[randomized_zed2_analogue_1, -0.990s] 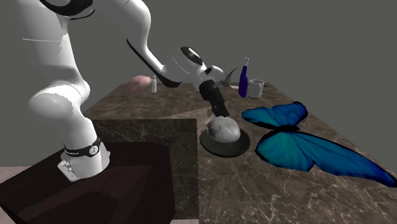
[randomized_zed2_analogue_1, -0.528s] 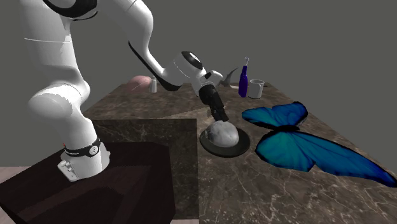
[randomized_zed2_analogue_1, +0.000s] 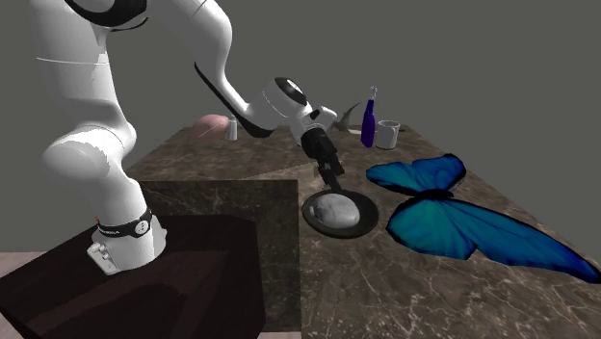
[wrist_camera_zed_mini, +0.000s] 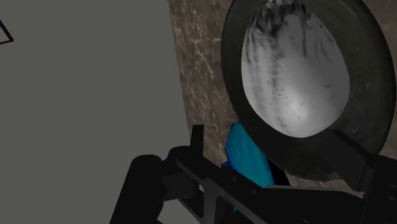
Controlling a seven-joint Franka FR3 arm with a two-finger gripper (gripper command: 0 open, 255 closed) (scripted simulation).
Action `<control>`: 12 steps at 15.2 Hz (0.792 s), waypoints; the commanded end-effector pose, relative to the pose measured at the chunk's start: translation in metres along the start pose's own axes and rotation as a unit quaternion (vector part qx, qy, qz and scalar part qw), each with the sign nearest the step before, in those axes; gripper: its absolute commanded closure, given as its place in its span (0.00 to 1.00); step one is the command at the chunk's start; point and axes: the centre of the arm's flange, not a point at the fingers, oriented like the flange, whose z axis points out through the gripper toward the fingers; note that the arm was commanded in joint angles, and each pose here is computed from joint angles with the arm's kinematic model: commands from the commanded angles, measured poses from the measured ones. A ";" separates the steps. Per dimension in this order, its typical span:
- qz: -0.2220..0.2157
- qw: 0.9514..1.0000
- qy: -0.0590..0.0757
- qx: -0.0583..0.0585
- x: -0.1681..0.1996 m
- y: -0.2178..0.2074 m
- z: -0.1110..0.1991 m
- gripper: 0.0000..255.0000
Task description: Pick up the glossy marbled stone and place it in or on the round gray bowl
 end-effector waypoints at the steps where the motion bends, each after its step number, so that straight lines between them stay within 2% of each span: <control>1: 0.000 1.000 0.000 0.000 0.000 0.000 0.000 0.00; 5: 0.000 1.000 0.000 0.000 0.000 0.000 -0.050 0.00; 12: 0.000 1.000 0.000 0.000 0.000 0.000 -0.050 0.00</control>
